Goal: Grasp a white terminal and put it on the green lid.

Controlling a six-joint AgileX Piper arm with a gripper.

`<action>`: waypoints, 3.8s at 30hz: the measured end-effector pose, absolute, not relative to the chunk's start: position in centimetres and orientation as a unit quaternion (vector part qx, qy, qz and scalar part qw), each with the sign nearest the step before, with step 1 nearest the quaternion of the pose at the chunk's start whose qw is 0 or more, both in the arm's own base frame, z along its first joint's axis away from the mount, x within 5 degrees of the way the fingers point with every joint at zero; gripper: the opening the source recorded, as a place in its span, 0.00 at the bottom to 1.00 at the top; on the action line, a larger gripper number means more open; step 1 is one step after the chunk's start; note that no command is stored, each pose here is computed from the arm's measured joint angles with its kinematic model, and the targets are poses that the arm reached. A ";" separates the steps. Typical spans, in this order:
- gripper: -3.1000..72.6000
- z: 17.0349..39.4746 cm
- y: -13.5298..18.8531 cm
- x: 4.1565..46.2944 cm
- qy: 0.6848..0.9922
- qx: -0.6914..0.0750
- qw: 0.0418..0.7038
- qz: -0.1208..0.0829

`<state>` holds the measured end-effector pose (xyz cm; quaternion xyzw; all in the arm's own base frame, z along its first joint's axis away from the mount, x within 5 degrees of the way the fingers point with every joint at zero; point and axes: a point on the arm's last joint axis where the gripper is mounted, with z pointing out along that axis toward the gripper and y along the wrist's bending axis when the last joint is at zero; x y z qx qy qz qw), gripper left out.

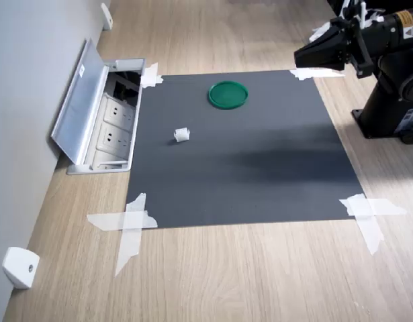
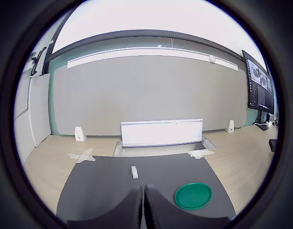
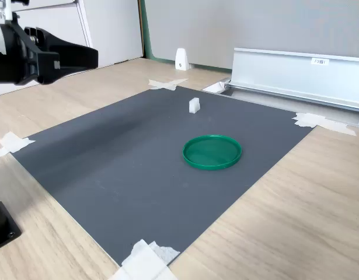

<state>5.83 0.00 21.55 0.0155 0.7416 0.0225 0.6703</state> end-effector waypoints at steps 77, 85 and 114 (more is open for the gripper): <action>0.03 25.4 0.0 9.4 0.835 0.018 0.550 0.006; 0.03 29.0 -0.2 13.4 0.910 0.029 0.414 -0.010; 0.53 26.1 1.4 35.0 0.976 -0.154 0.151 -0.007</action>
